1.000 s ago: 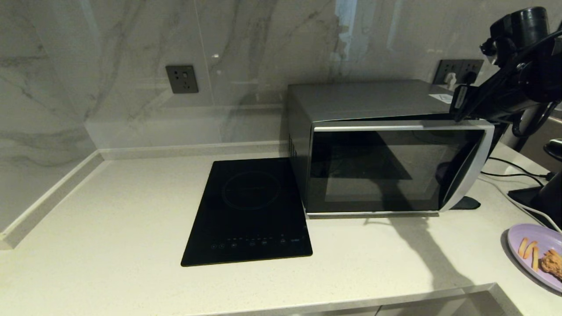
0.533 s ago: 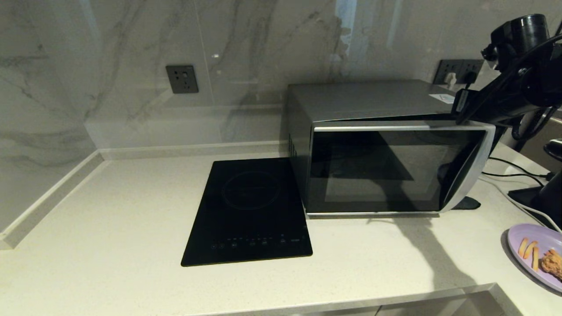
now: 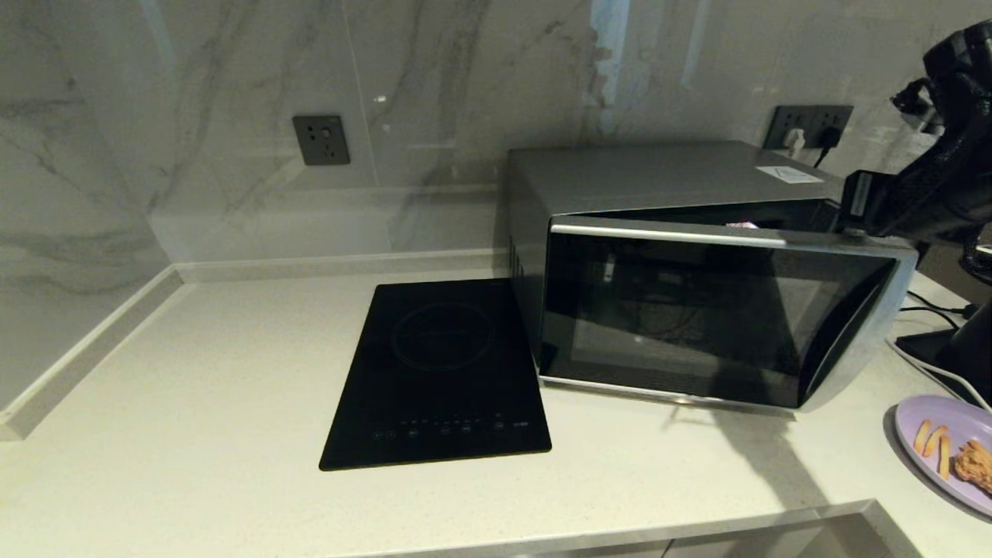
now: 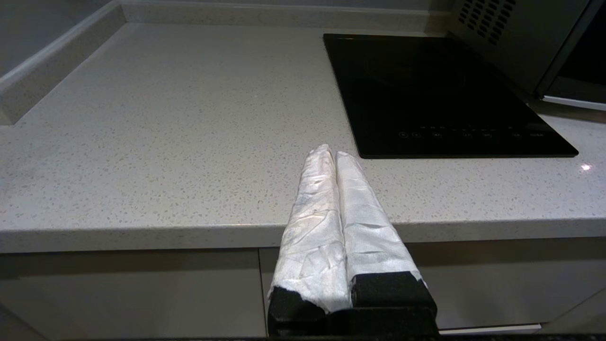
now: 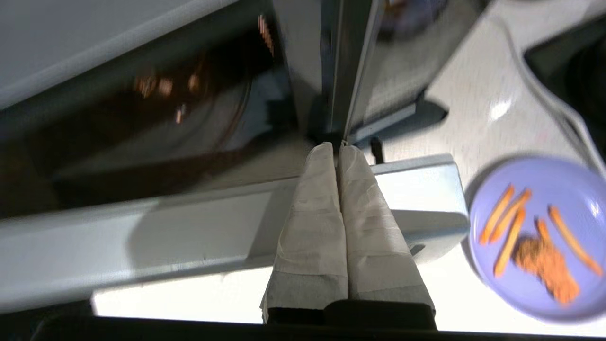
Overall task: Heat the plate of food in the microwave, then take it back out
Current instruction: Open the microwave oven
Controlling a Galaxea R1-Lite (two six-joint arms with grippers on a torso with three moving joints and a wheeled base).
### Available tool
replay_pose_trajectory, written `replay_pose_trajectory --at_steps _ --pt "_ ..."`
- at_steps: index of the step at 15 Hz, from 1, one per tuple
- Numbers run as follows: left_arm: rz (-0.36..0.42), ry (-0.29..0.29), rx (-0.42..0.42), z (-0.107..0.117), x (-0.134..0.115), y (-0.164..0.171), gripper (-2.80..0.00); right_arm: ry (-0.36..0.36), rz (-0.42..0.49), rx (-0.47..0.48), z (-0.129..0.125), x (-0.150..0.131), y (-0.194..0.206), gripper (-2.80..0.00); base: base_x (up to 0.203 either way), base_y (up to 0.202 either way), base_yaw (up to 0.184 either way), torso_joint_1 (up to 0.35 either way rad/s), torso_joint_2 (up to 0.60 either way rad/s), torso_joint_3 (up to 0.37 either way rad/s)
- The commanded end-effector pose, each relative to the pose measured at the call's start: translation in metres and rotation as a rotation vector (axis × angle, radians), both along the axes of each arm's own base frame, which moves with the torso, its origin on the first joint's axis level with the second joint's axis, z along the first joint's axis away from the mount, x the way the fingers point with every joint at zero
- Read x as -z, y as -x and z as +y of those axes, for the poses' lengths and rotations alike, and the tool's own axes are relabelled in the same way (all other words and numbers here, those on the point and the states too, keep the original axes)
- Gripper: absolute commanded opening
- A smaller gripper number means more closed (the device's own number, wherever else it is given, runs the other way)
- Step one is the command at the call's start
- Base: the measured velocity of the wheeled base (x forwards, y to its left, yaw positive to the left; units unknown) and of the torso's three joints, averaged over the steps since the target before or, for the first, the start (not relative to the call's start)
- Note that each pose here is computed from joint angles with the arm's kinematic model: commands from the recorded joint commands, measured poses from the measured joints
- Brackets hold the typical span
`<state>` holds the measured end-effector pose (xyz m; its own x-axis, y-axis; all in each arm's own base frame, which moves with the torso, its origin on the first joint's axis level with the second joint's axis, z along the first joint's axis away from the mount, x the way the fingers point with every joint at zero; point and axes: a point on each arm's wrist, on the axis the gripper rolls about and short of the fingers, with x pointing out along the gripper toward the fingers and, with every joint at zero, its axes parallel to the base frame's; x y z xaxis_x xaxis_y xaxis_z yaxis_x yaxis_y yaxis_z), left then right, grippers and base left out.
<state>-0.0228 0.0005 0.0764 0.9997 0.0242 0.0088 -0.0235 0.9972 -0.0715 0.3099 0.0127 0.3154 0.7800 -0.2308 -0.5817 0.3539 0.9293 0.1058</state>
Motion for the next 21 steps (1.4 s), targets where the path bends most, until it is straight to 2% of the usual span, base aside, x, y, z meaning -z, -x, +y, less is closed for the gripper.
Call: replay_pose_trajectory --at_steps 1,6,9,14,18,21 --pt "0.001 0.001 0.0 0.0 0.0 0.0 -2.8 -0.014 -0.015 -0.041 0.009 -0.012 0.042 -2.8 0.0 0.0 0.0 0.0 0.0 0.0" --pt "0.001 0.001 0.0 0.0 0.0 0.0 -2.8 -0.052 -0.014 -0.229 0.038 -0.025 0.134 -2.8 0.0 0.0 0.0 0.0 0.0 0.0" --pt "0.001 0.001 0.0 0.0 0.0 0.0 -2.8 -0.099 0.03 -0.277 0.038 -0.027 0.177 -2.8 0.0 0.0 0.0 0.0 0.0 0.0" --pt "0.001 0.001 0.0 0.0 0.0 0.0 -2.8 -0.08 0.126 -0.28 0.039 -0.003 0.179 -2.8 0.0 0.0 0.0 0.0 0.0 0.0" --pt "0.001 0.001 0.0 0.0 0.0 0.0 -2.8 -0.08 0.214 -0.406 0.064 0.016 0.184 -2.8 0.0 0.0 0.0 0.0 0.0 0.0" --pt "0.001 0.001 0.0 0.0 0.0 0.0 -2.8 -0.118 0.255 -0.503 0.095 0.021 0.187 -2.8 0.0 0.0 0.0 0.0 0.0 0.0"
